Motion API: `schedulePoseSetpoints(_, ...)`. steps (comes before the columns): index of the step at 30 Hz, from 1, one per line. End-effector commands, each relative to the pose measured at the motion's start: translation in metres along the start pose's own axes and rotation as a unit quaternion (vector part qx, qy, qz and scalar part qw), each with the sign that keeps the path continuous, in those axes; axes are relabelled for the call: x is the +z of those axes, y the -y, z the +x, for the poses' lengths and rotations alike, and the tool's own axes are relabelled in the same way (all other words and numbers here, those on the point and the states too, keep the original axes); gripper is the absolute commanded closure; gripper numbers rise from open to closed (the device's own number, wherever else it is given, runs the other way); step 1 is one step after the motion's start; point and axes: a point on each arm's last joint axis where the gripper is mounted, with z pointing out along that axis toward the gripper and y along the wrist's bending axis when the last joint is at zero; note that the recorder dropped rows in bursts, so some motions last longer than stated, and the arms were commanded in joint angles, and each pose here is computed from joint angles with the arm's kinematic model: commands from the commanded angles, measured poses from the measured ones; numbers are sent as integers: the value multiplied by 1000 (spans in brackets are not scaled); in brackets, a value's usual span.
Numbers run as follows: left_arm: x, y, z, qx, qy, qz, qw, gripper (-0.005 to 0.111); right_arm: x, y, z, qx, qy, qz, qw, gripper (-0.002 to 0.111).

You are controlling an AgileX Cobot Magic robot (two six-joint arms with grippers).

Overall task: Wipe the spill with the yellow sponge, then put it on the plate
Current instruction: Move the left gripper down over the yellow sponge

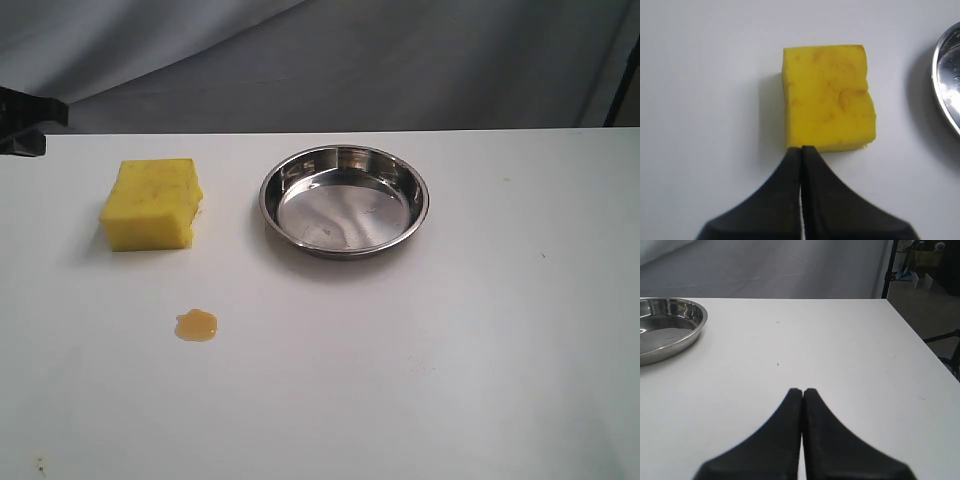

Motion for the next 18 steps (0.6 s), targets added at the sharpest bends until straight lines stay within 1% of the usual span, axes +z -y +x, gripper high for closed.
schedulePoseSetpoints(1,13,4,0,-23,-8,29,999,106,0,0,1,-4,3,-1,1000,108)
schedulePoseSetpoints(8,16,7,-1,65,0,52,996,106,0,0,1,-4,3,-1,1000,108)
schedulePoseSetpoints(11,16,8,-1,81,3,56,995,104,0,0,1,-4,3,-1,1000,108)
schedulePoseSetpoints(14,16,8,-1,81,3,56,995,92,0,0,1,-4,3,-1,1000,108)
schedulePoseSetpoints(17,16,8,-1,88,4,55,995,72,0,0,1,-3,3,-1,1000,108)
schedulePoseSetpoints(18,16,8,-1,98,5,55,994,63,0,0,1,-3,3,-1,1000,108)
